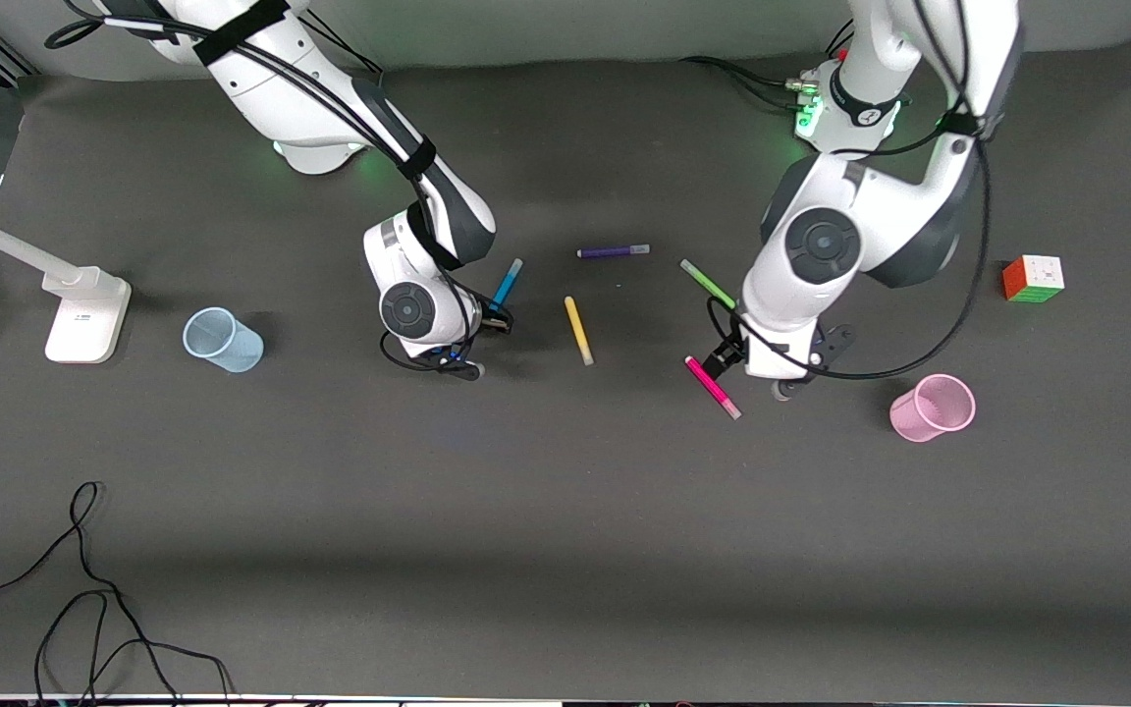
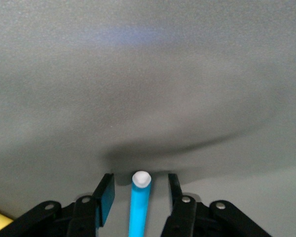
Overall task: Place pink and blue markers in matching cups
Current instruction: 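Close the right gripper on the blue marker while the left gripper grasps the pink marker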
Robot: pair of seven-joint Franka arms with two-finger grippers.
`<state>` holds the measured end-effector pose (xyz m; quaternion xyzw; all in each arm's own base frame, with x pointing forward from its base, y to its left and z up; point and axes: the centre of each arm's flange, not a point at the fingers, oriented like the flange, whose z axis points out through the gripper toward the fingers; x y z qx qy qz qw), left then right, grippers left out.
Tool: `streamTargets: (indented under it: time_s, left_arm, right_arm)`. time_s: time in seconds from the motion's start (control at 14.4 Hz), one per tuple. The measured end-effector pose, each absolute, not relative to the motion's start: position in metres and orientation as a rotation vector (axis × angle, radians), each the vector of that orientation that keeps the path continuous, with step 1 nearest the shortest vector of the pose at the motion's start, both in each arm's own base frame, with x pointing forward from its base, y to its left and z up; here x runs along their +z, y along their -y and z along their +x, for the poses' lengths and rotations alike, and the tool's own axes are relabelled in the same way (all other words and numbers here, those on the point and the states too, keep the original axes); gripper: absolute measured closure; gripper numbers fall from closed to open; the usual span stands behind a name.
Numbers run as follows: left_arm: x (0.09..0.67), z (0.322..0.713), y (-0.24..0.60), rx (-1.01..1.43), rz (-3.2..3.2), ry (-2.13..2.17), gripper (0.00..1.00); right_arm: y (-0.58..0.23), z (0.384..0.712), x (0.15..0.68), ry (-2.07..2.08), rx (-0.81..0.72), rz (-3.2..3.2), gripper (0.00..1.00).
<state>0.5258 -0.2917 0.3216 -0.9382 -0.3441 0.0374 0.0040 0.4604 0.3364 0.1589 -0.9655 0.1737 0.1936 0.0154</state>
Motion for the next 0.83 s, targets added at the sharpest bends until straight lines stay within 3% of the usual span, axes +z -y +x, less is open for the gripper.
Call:
streamTargets:
  time_s: [0.14,0.28,0.49,0.69,0.83]
  left_arm:
    - [0.288,0.521,0.302,0.116,-2.950,1.055,0.00]
    - [0.257,0.521,0.308,0.116,-2.953,1.046,0.00]
    - [0.222,0.522,0.308,0.118,-2.950,1.049,0.00]
    - [0.193,0.521,0.309,0.116,-2.950,1.037,0.00]
    - [0.182,0.518,0.310,0.120,-2.947,1.026,0.01]
  right_arm:
    - [-0.338,0.460,0.158,-0.540,0.594,-3.000,0.63]
    - [-0.339,0.460,0.158,-0.540,0.590,-2.999,0.69]
    - [-0.340,0.460,0.158,-0.539,0.587,-2.997,0.73]
    - [-0.341,0.460,0.159,-0.538,0.584,-2.996,0.82]
    - [-0.341,0.460,0.159,-0.537,0.583,-2.996,0.82]
